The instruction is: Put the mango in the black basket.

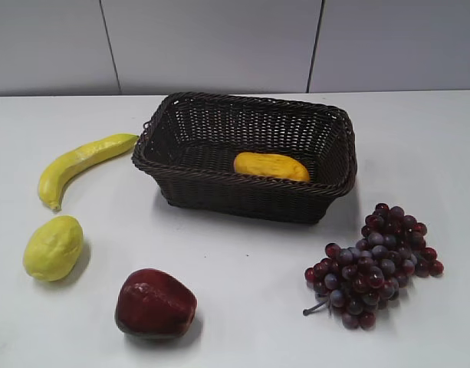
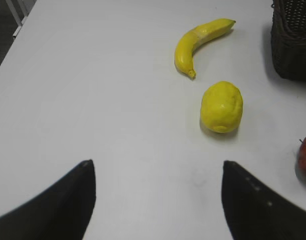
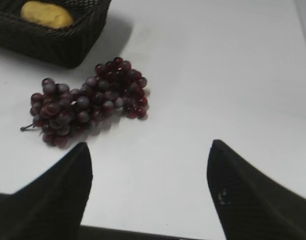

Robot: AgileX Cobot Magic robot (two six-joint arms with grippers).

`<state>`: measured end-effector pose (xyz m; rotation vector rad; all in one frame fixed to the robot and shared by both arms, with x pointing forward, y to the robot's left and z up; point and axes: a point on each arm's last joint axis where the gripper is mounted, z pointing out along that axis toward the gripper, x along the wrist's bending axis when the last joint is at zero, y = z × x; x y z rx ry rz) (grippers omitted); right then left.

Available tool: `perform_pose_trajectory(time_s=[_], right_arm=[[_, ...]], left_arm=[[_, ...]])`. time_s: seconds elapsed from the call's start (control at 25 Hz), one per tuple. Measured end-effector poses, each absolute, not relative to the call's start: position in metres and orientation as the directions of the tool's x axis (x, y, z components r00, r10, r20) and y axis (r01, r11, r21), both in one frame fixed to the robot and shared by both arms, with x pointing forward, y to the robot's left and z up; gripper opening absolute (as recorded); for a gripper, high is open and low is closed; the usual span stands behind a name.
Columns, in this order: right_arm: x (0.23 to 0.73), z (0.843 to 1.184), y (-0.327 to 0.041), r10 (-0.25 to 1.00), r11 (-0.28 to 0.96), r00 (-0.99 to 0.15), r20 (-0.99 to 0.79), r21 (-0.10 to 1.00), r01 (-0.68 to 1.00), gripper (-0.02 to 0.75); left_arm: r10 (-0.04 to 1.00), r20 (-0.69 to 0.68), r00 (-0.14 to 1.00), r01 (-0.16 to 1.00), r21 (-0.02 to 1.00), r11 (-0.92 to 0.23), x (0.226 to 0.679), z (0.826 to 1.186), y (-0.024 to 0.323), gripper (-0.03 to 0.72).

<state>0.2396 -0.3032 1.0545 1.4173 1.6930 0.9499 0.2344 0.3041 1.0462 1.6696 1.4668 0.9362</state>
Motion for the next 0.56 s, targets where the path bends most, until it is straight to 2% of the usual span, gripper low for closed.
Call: perform_pose_trajectory(time_s=[0.16,0.56], right_arm=[[0.2337,1.0544,-0.3037,0.996,0.085,-0.056,-0.068,0.897,0.433,0.554],[0.2337,1.0544,-0.3037,0.996,0.084,-0.053,-0.068,0.897,0.433,0.552]], left_arm=[[0.994,0.063,0.091,0.476,0.874,-0.1,0.2344,1.0462,0.3041,0.589],[0.994,0.063,0.091,0.476,0.874,-0.1,0.2344,1.0462,0.3041,0.589]])
